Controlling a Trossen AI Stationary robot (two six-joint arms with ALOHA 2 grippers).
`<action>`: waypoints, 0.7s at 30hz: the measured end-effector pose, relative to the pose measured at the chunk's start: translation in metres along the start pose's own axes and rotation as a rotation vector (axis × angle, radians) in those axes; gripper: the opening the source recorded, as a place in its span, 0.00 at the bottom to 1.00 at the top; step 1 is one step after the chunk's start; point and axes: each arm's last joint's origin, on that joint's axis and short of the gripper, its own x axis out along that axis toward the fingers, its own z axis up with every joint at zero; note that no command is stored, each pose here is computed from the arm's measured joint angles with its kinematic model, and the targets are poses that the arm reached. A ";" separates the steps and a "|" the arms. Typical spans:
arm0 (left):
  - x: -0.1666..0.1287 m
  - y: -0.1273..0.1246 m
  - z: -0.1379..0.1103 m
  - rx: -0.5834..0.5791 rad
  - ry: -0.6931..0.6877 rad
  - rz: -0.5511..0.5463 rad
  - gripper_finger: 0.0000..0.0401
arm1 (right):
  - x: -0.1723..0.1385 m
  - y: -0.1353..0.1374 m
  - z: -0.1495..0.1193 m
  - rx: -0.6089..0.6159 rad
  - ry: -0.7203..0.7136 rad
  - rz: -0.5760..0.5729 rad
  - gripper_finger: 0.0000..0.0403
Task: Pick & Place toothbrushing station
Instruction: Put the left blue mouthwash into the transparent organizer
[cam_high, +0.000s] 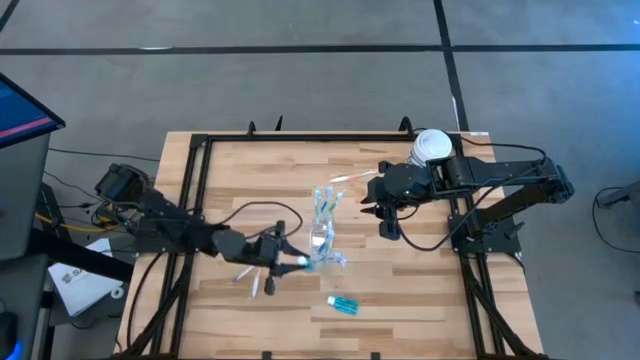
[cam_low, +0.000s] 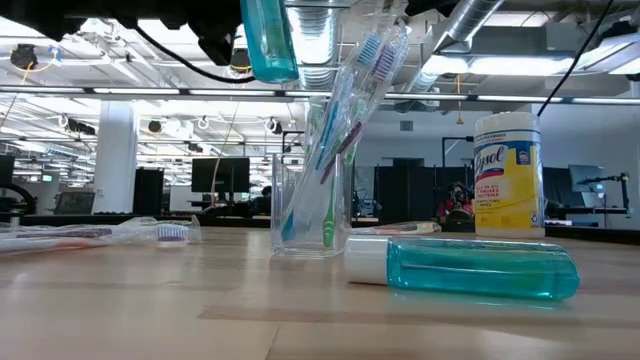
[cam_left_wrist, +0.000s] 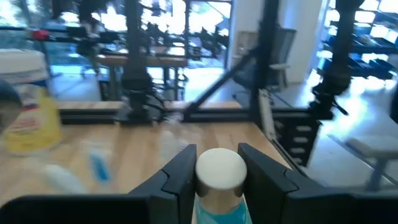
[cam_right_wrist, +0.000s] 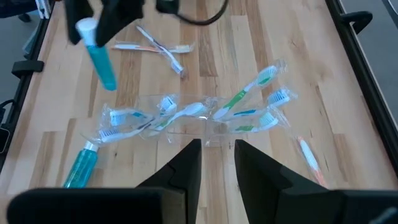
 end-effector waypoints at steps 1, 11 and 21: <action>-0.001 0.004 0.001 -0.003 -0.009 0.012 0.25 | 0.000 0.000 0.000 0.000 -0.001 0.000 0.22; 0.003 0.041 0.002 -0.010 -0.009 0.144 0.25 | 0.000 0.000 0.001 0.001 -0.007 0.001 0.22; 0.005 0.062 0.003 -0.011 -0.010 0.220 0.25 | 0.000 0.000 0.001 0.001 -0.007 0.001 0.22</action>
